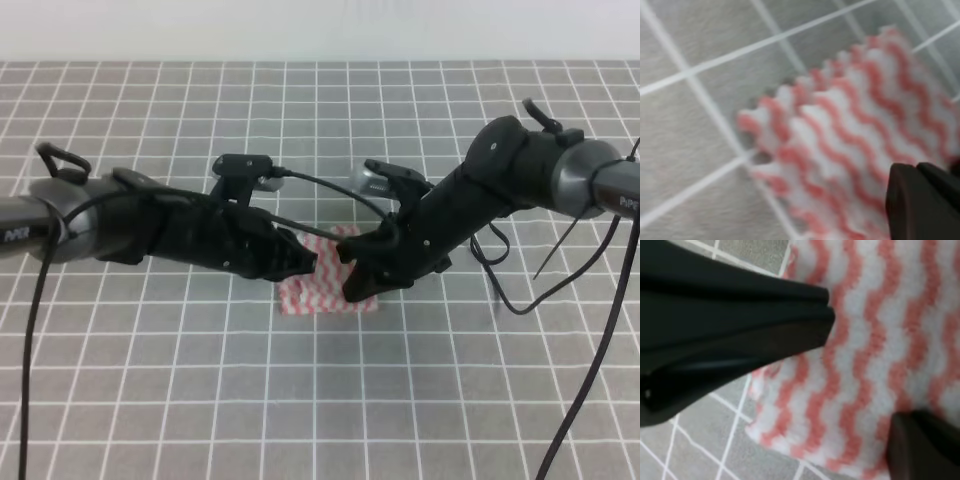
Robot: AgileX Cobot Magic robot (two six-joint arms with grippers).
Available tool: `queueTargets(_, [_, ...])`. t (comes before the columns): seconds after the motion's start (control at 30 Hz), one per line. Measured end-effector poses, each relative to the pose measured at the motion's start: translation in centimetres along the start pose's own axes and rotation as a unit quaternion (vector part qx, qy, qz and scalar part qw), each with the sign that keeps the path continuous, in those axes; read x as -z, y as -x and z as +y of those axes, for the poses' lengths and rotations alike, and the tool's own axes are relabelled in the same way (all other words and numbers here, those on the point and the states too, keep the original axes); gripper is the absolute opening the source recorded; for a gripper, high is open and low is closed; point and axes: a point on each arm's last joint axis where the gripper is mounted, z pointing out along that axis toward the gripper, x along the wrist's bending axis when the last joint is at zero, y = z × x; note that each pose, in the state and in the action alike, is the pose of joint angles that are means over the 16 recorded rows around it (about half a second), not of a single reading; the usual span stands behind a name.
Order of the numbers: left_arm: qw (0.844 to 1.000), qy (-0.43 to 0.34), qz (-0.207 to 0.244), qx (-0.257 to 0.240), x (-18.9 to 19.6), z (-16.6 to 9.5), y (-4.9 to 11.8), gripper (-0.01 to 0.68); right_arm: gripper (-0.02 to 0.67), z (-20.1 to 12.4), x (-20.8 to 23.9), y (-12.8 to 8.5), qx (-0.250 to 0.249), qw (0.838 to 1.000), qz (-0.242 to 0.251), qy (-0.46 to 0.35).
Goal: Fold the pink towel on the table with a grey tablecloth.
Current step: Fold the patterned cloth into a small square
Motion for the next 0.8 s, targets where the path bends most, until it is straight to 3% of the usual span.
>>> queueTargets(0.4, [1.000, -0.004, 0.002, -0.019, 0.7, 0.3, 0.4, -0.004, -0.015, 0.7, 1.3, 0.1, -0.002, 0.999, -0.003, 0.035])
queueTargets(0.8, [0.998, -0.064, -0.007, -0.016, 1.0, -0.7, 0.7, -0.004, -0.015, 1.9, 2.6, 1.4, -0.024, 0.995, -0.014, 0.096])
